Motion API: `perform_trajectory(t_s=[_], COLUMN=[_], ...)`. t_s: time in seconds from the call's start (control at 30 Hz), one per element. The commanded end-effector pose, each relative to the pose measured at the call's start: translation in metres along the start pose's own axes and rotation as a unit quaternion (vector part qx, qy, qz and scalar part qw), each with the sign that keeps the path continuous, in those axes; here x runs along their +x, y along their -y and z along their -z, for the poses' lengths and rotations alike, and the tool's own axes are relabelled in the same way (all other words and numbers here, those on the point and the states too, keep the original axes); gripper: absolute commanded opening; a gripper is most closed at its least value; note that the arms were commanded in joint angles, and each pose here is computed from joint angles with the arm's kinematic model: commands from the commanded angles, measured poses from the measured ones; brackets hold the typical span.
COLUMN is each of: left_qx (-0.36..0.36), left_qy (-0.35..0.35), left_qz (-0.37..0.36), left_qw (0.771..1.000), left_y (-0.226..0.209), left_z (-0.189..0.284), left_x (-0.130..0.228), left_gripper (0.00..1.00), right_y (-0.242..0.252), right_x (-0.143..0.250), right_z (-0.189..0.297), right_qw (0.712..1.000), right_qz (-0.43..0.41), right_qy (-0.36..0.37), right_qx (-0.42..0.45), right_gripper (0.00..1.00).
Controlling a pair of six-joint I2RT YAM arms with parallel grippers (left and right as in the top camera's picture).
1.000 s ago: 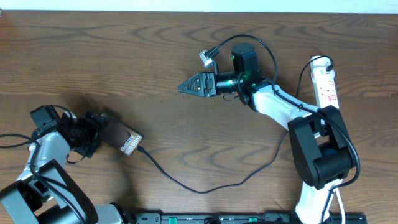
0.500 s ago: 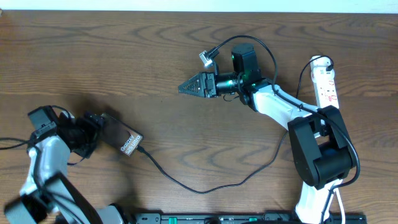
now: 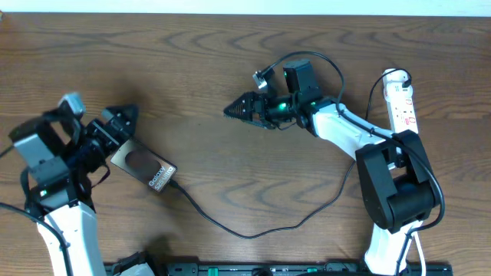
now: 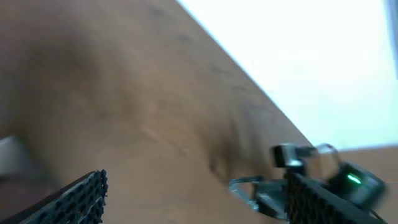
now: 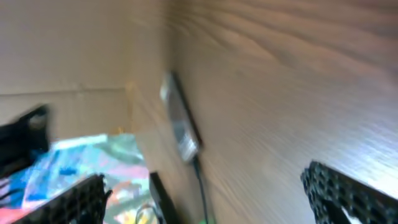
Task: Plug charger to phone and switch on socket
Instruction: 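Open the left gripper to set the phone down on the table, then raise the left gripper and move the right gripper over the power strip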
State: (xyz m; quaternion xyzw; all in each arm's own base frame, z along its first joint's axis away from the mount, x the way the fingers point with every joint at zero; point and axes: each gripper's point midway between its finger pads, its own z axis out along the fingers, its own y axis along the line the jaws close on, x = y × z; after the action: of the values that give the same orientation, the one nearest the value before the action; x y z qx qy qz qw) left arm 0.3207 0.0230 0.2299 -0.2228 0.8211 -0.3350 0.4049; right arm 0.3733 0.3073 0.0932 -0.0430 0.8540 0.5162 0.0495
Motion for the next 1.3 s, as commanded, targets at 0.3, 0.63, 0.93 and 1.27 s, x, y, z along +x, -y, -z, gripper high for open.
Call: perform_trajectory(t_s=[0.3, 0.63, 0.93, 1.27], left_qx=[-0.059, -0.115, -0.120, -0.117], left_qy=[-0.054, -0.106, -0.106, -0.102], left_qz=[-0.089, -0.149, -0.167, -0.168], left_qw=[0.993, 0.976, 0.973, 0.973], left_y=[0.044, 0.047, 0.052, 0.054], left_z=[-0.048, -0.076, -0.078, -0.079], left_x=[0.028, 0.079, 0.086, 0.084], left_gripper=[0.89, 0.89, 0.89, 0.89], right_y=[0.009, -0.016, 0.064, 0.113], right_x=[-0.094, -0.136, -0.076, -0.057], right_z=[0.168, 0.379, 0.516, 0.489], right_qw=[0.922, 0.900, 0.896, 0.928], right_qz=[0.042, 0.029, -0.058, -0.027], right_qy=[0.143, 0.298, 0.353, 0.257], right_qx=[0.358, 0.318, 0.264, 0.269], right_gripper=[0.99, 0.99, 0.99, 0.99])
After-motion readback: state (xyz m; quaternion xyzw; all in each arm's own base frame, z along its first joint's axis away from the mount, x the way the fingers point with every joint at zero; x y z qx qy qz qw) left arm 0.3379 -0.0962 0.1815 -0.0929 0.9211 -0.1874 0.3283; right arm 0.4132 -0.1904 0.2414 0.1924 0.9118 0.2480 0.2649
